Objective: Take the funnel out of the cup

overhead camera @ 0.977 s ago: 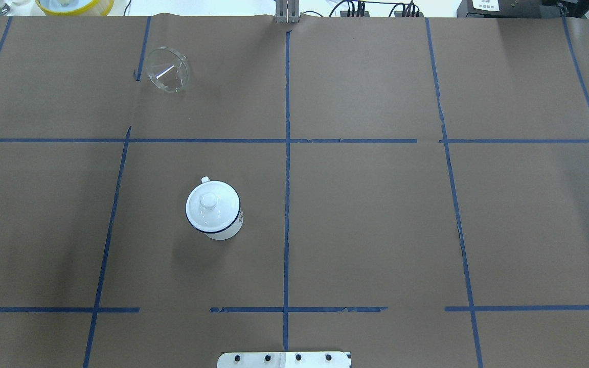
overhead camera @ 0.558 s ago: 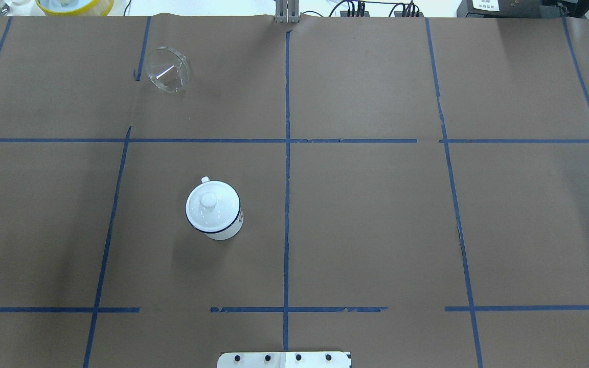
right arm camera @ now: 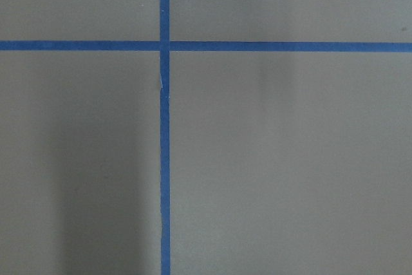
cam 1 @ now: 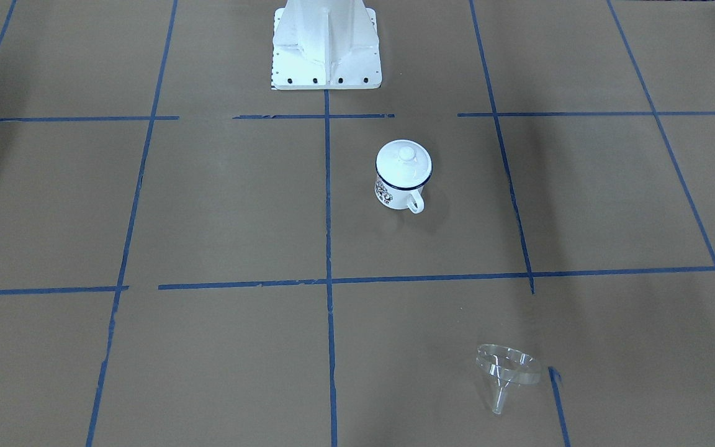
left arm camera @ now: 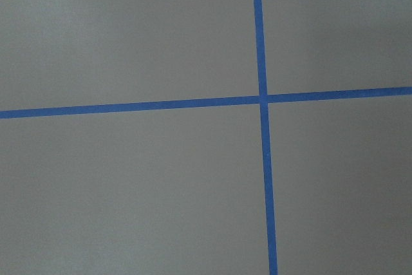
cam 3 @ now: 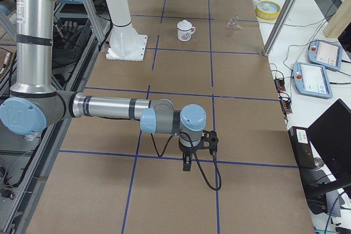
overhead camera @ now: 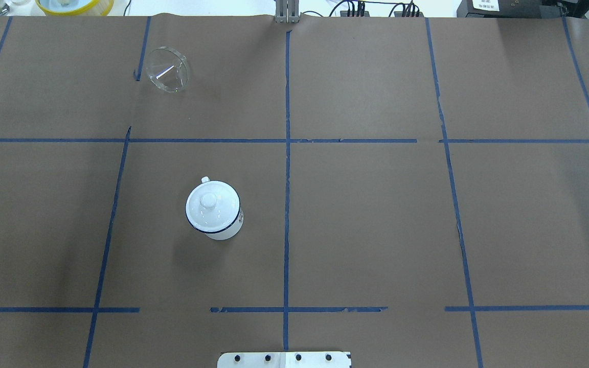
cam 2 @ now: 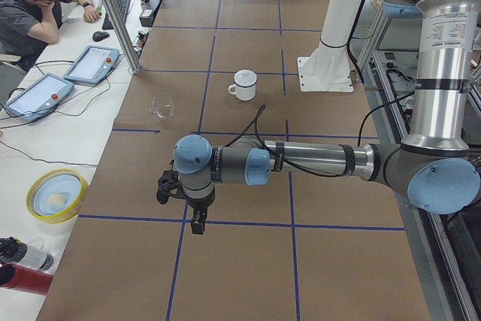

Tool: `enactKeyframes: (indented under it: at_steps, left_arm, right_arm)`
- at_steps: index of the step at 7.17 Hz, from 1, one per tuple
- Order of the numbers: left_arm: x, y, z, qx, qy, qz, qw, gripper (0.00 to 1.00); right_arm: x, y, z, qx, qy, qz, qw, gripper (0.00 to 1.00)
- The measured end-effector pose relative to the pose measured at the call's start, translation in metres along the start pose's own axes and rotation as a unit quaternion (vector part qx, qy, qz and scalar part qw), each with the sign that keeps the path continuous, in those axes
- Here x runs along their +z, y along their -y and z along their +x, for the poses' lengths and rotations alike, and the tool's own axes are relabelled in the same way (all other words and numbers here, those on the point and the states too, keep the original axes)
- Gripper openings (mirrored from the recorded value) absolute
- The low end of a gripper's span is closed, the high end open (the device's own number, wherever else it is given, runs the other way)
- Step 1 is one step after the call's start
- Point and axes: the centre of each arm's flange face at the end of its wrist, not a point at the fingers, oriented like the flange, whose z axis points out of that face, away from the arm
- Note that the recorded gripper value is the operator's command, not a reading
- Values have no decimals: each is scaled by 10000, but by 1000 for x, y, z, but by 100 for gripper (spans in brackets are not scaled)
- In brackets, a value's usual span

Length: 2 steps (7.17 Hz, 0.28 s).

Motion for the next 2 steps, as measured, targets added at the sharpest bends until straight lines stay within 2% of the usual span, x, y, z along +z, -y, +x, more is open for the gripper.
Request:
enactKeyframes:
  at_steps: [2]
  left_arm:
    - [-1, 0, 0, 32, 7, 8, 10000, 100]
  right_arm:
    - [0, 0, 0, 1, 0, -1, 10000, 100]
